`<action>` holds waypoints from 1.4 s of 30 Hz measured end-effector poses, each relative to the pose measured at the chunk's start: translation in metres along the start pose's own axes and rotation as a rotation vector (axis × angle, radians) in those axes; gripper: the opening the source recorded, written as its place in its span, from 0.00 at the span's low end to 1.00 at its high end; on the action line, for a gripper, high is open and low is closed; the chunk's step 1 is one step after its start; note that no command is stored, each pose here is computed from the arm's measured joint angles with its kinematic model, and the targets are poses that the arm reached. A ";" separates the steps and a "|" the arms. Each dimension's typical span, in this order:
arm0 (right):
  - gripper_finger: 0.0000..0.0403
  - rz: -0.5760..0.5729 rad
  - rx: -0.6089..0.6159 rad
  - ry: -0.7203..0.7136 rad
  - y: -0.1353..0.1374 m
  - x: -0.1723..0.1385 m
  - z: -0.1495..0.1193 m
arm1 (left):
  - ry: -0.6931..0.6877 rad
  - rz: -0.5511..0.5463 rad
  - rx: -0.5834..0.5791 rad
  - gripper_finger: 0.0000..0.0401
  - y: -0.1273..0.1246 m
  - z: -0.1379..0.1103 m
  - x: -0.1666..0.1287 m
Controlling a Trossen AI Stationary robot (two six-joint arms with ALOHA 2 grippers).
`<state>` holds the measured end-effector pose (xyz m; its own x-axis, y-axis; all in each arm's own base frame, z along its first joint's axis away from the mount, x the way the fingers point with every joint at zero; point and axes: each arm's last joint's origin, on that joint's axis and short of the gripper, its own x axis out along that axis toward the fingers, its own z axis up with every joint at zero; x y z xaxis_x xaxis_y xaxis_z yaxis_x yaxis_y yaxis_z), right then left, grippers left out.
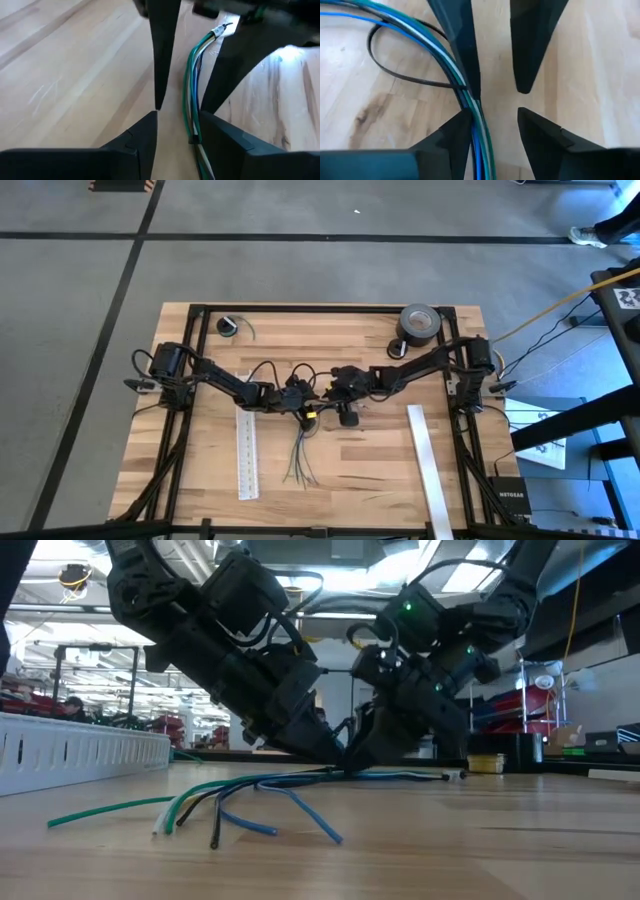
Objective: Ziptie cables
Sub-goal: Wrap the colored cables with the black zip tie
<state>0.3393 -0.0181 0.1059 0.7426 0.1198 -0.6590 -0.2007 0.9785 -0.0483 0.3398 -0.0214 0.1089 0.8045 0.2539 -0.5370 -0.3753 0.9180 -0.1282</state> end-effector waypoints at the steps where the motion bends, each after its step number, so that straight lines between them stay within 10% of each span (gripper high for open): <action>1: 0.37 0.004 -0.001 -0.010 0.000 -0.003 0.003 | -0.001 0.000 0.000 0.33 0.000 0.000 0.000; 42: 0.37 0.083 0.012 0.070 -0.007 -0.002 0.003 | 0.019 0.006 0.041 0.33 0.000 0.004 -0.007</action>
<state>0.3410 -0.0242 0.1099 0.6770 0.1890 -0.7113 -0.2516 0.9677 0.0176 0.3360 -0.0214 0.1162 0.7934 0.2540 -0.5532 -0.3604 0.9284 -0.0906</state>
